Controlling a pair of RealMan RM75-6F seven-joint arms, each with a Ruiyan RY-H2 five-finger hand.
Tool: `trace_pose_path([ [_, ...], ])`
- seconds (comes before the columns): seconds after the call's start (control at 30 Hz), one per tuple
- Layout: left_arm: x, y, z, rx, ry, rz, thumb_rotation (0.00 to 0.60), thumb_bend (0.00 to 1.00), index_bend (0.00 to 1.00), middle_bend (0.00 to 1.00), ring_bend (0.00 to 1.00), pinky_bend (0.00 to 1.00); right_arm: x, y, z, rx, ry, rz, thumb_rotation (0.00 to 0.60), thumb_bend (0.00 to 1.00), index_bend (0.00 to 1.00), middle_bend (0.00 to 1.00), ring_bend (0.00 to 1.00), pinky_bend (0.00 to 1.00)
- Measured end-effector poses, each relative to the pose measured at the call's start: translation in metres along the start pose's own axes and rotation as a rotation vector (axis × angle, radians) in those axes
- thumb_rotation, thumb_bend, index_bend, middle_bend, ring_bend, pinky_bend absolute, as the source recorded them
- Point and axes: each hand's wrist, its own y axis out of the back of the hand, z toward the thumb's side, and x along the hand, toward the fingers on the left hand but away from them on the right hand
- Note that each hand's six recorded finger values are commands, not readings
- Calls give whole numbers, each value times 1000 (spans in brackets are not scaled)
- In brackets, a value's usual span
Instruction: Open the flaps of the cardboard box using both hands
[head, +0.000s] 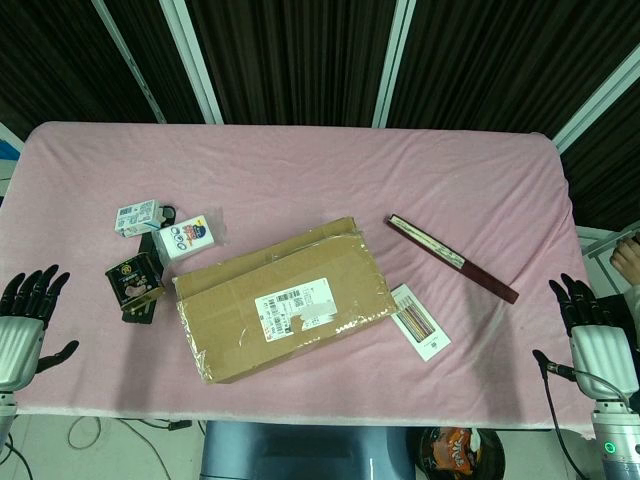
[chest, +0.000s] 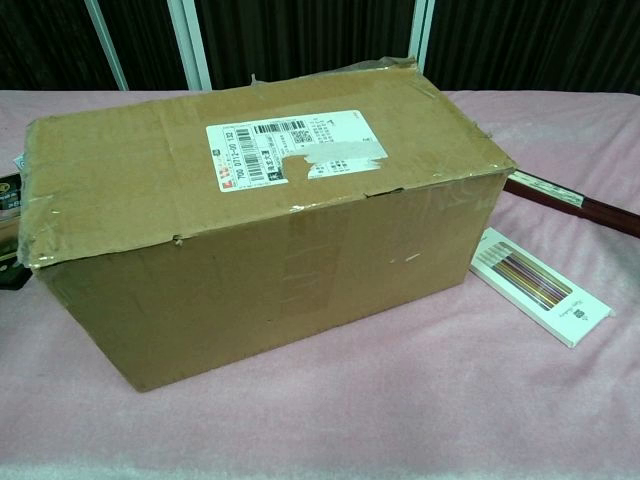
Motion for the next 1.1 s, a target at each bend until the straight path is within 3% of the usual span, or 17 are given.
trace_pose_path([
  [0.33,0,0,2,-21,-6,-8,600,137,0,0,0,0,0,-1,-1,-1,-3,4,600,202,0,0,0,211],
  [0.5,1,2,14,-118,-19,-26,600,313,0,0,0,28,1,-2,0,0,-1,14,600,202,0,0,0,211],
  [0.87,18,33,82,-547,-93,-99,600,361,0,0,0,46,1,-2,-1,-4,-8,19,600,202,0,0,0,211],
  [1.1,32,41,125,-830,-81,-251,600,361,0,0,0,81,1,-3,-2,-6,-16,23,600,204,0,0,0,211],
])
